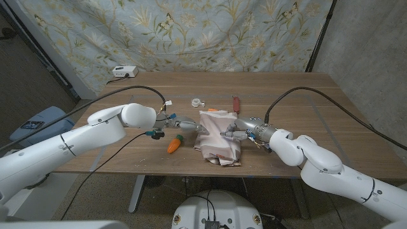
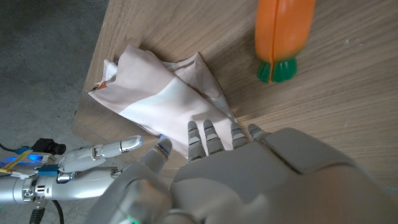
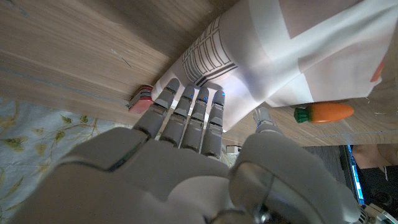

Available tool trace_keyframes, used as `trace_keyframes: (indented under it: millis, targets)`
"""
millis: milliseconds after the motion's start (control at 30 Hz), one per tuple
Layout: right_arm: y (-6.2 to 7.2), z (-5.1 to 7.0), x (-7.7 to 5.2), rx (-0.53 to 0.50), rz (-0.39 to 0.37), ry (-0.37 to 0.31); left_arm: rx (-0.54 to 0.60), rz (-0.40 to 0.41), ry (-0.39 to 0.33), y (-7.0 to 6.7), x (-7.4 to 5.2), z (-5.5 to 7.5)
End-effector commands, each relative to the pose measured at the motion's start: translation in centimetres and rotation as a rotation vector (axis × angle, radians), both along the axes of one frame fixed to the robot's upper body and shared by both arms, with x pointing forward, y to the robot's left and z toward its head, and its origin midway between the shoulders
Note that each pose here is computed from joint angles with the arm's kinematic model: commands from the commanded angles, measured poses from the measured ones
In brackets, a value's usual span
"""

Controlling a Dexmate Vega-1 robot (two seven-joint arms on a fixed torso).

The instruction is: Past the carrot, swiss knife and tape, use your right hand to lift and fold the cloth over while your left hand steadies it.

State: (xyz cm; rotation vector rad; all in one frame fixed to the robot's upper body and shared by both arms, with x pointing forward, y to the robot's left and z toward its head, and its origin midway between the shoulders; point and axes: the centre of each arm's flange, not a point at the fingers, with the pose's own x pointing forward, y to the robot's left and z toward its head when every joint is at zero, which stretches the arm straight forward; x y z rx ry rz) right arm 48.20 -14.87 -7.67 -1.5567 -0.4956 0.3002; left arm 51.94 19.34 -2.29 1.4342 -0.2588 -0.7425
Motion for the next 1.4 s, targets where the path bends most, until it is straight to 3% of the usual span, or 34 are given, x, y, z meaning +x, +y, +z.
trace_keyframes:
  millis: [33,233,567,1067,1400]
  targets:
    - [-0.2,-2.2,0.6,-0.008,-0.006,0.032,0.003,-0.003,-0.015,-0.2,-0.9,0.0]
    - [-0.4,-2.6,1.0,0.028,-0.001,0.062,-0.016,-0.003,-0.035,-0.2,-1.8,0.3]
    - [-0.2,-2.1,0.7,0.05,0.025,0.039,-0.127,0.003,-0.076,0.7,-3.1,1.2]
    - [-1.0,1.8,0.3,0.198,0.059,-0.027,-0.274,0.04,-0.199,1.7,-3.1,2.6]
    - [-2.1,3.4,1.4,0.25,0.025,-0.077,-0.349,0.08,-0.242,2.2,-2.7,2.9]
